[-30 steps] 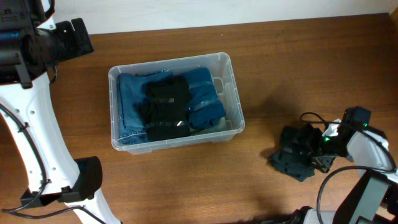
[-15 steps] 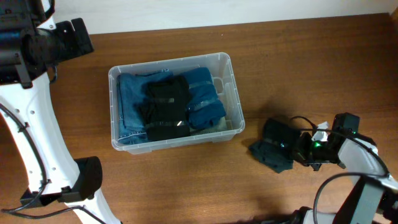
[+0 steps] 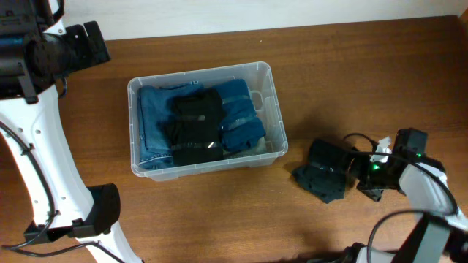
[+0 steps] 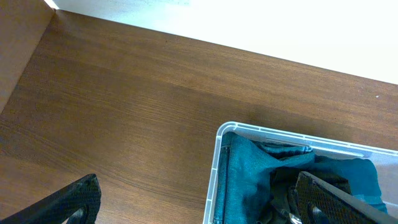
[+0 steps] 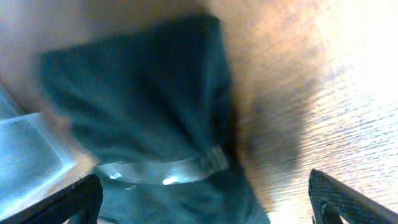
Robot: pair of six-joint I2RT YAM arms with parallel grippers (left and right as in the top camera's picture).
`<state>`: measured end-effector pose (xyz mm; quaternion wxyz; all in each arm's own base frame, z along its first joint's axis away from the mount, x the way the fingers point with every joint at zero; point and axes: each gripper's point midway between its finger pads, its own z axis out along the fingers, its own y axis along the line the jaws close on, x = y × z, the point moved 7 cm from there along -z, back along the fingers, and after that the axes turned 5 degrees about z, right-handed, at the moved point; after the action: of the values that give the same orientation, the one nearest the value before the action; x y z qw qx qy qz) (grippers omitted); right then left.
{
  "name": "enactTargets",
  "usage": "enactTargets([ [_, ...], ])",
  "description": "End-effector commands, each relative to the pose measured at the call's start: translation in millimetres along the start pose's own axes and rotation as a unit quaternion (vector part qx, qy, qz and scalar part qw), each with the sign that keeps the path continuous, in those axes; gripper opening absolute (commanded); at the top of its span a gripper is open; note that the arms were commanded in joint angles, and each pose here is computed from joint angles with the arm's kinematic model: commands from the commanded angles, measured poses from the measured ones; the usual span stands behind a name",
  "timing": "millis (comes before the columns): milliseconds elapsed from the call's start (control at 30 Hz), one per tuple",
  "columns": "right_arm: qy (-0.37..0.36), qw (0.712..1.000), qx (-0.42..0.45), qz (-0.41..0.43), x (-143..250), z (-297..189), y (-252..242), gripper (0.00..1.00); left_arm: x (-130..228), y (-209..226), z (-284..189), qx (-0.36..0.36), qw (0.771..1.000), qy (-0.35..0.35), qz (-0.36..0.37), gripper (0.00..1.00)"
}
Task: Pack container
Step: 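Grasp the remaining black sock bundle with the right gripper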
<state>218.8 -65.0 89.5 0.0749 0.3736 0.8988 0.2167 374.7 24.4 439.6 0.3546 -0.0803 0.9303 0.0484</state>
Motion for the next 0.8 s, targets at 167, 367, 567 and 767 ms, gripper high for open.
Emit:
enactTargets([
  [167,0.048,0.997,-0.057,0.014,2,39,-2,0.74,0,2,-2,0.0,1.0,-0.002,-0.007,0.99],
  [367,0.077,0.994,-0.078,-0.023,7,62,13,0.63,0,2,-2,0.0,1.0,-0.002,-0.007,0.99],
  [567,0.085,0.992,-0.08,-0.056,13,69,28,0.2,0,2,-2,0.0,1.0,-0.002,-0.007,0.99],
  [767,0.057,0.99,-0.102,-0.079,14,37,46,0.06,0,2,-2,0.0,1.0,-0.002,-0.007,1.0],
])
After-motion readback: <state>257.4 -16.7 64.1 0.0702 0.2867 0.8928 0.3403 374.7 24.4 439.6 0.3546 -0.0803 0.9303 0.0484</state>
